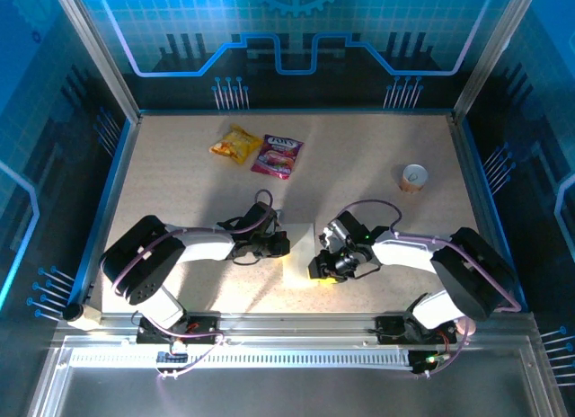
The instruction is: Fold a paper plane with a square sheet of paper (fold left side to right side)
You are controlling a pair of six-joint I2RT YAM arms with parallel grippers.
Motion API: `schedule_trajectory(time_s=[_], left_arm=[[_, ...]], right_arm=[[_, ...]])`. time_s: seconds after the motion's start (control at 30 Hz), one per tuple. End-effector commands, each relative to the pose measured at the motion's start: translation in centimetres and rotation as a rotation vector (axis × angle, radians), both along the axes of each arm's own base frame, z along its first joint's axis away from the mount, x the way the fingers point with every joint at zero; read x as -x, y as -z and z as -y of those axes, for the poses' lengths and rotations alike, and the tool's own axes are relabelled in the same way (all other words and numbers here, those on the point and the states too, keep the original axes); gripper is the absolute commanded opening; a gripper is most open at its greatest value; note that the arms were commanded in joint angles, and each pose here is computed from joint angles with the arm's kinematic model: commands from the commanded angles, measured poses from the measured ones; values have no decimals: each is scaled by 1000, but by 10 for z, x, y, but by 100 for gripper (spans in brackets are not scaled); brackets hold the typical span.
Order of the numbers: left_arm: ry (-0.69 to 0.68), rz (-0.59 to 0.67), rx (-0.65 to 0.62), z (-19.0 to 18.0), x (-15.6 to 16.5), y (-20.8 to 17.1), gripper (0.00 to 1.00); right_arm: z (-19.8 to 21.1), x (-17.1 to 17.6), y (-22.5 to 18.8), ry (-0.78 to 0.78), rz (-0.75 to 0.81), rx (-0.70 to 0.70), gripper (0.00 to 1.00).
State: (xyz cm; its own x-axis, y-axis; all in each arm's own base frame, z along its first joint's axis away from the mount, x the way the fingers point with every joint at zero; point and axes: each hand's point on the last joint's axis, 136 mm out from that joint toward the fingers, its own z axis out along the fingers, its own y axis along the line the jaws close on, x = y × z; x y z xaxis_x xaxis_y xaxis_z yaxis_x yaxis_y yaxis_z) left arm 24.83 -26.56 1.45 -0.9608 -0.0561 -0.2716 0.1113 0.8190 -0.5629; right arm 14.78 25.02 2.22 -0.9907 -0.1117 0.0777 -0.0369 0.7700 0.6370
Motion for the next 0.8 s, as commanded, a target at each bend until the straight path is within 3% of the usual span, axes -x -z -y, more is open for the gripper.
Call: schedule_trajectory(time_s=[0.0,0.77], left_arm=[[-12,-47,-52,-11,14,11,0],[-12,-47,-44,-10,14,12,0]], right_arm=[[-9,-4,-4,-6,4,-14,41],[-18,-11,-11,24,16,-74,41]])
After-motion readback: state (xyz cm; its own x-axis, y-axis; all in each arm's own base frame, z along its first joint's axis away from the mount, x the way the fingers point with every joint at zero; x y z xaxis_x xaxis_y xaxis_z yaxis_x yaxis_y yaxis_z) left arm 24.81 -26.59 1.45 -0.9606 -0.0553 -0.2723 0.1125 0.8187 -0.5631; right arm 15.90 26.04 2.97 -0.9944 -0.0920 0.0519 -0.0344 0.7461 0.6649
